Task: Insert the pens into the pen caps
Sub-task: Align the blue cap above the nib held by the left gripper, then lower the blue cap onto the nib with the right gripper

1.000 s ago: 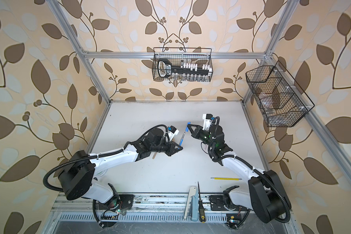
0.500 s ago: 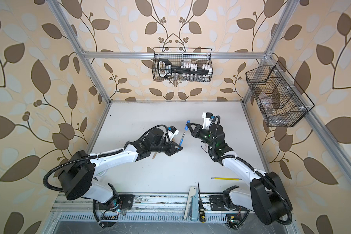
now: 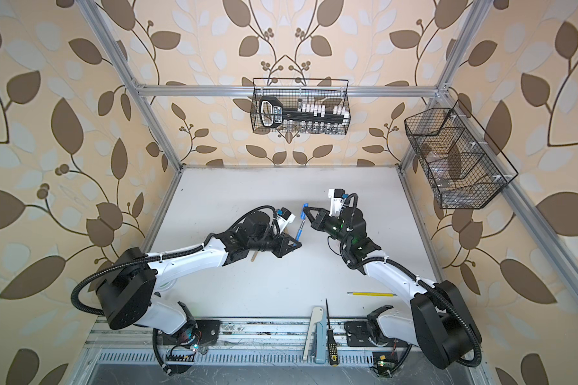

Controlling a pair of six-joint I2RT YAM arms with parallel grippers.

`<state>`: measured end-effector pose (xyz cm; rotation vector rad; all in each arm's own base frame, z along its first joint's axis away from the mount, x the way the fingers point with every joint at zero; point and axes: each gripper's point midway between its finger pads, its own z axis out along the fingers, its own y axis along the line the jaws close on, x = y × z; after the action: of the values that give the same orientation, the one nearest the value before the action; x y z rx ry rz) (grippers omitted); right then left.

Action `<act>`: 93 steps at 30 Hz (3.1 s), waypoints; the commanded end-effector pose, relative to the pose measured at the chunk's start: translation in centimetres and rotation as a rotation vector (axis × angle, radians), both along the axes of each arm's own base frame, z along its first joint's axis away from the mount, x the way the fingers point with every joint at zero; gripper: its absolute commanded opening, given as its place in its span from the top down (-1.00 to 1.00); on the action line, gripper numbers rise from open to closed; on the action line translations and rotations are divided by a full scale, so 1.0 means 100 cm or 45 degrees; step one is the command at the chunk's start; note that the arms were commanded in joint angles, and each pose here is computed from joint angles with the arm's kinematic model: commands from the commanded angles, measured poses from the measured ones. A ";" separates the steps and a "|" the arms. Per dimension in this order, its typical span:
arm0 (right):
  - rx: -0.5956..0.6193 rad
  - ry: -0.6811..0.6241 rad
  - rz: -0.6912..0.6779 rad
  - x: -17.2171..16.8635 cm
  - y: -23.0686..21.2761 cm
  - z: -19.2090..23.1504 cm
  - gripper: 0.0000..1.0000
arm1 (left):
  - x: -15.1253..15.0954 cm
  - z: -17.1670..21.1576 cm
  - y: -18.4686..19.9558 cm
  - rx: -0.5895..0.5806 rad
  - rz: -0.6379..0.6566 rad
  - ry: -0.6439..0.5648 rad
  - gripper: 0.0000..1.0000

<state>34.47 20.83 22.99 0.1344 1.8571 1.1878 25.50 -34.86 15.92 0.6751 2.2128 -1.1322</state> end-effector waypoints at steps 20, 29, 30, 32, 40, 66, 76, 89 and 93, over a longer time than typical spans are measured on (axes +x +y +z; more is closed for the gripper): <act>-0.016 -0.201 -0.010 -0.003 -0.011 0.065 0.85 | -0.010 0.051 -0.001 -0.137 -0.066 -0.206 1.00; -0.011 -0.216 0.009 -0.008 -0.009 0.071 0.85 | -0.010 0.054 -0.001 -0.141 -0.061 -0.205 1.00; -0.014 -0.211 0.010 -0.009 -0.009 0.069 0.85 | -0.009 0.054 -0.001 -0.141 -0.057 -0.206 1.00; -0.013 -0.198 0.008 -0.010 -0.009 0.064 0.85 | -0.009 0.055 -0.001 -0.145 -0.054 -0.208 1.00; 0.007 -0.169 0.010 -0.017 -0.007 0.052 0.85 | -0.009 0.057 -0.001 -0.148 -0.049 -0.208 1.00; 0.040 -0.124 0.039 -0.027 0.003 0.031 0.85 | 0.001 0.069 -0.002 -0.170 -0.001 -0.254 1.00; 0.007 -0.119 0.037 -0.031 0.002 0.025 0.84 | 0.003 0.080 -0.003 -0.187 -0.005 -0.302 1.00; -0.035 -0.181 0.038 -0.036 -0.001 0.038 0.77 | 0.006 0.087 -0.006 -0.192 -0.022 -0.354 1.00; -0.055 -0.217 0.037 -0.038 -0.001 0.045 0.75 | 0.007 0.092 -0.007 -0.195 -0.020 -0.379 1.00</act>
<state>31.39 20.17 27.36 0.0297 1.7254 1.1446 24.95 -34.89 19.28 0.7559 2.0516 -1.1193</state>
